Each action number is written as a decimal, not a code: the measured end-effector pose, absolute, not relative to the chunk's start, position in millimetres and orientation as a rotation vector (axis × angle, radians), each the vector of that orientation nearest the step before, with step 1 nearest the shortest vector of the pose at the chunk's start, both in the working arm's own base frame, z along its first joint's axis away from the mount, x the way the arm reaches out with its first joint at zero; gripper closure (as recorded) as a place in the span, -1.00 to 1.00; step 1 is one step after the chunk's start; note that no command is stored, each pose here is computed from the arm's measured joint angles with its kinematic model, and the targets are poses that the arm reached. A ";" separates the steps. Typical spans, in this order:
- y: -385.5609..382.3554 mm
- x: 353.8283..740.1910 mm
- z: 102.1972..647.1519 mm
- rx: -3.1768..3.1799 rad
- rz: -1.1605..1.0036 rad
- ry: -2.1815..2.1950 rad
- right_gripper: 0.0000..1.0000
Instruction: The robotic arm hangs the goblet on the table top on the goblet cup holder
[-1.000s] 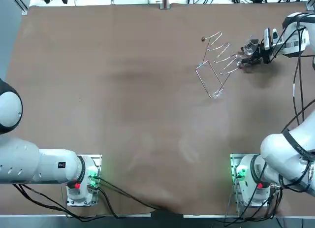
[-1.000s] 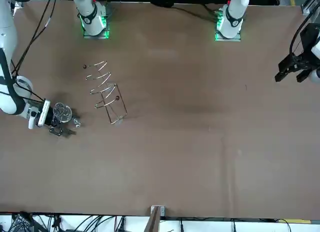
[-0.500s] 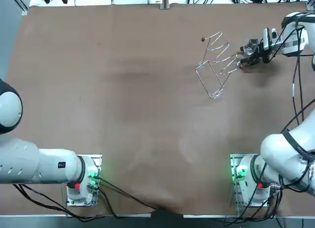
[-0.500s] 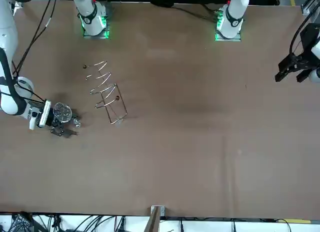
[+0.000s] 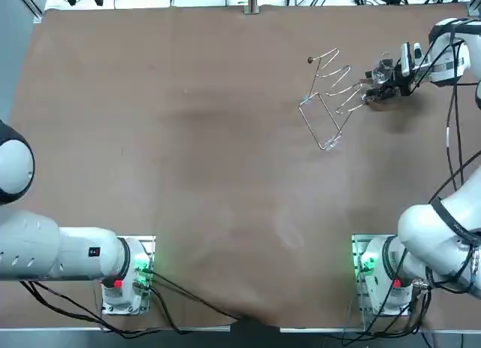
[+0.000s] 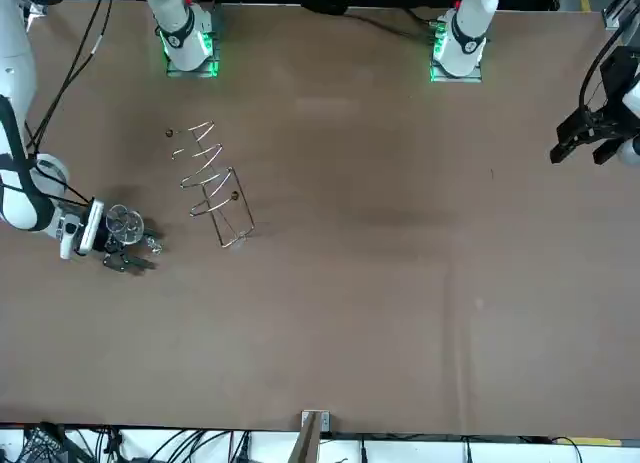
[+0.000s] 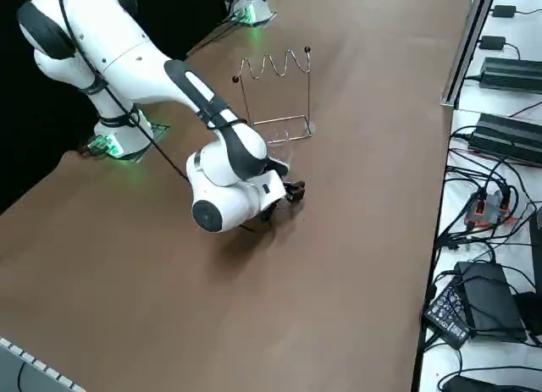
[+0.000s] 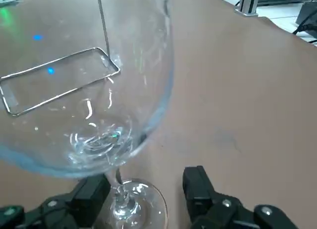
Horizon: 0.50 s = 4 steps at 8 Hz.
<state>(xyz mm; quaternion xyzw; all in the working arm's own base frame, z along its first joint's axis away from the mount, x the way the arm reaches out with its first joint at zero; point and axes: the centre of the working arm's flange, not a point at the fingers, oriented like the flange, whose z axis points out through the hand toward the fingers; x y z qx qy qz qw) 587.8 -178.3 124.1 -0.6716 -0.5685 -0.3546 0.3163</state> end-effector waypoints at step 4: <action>-178.9 587.7 124.0 -1.768 -0.935 -1.498 -0.42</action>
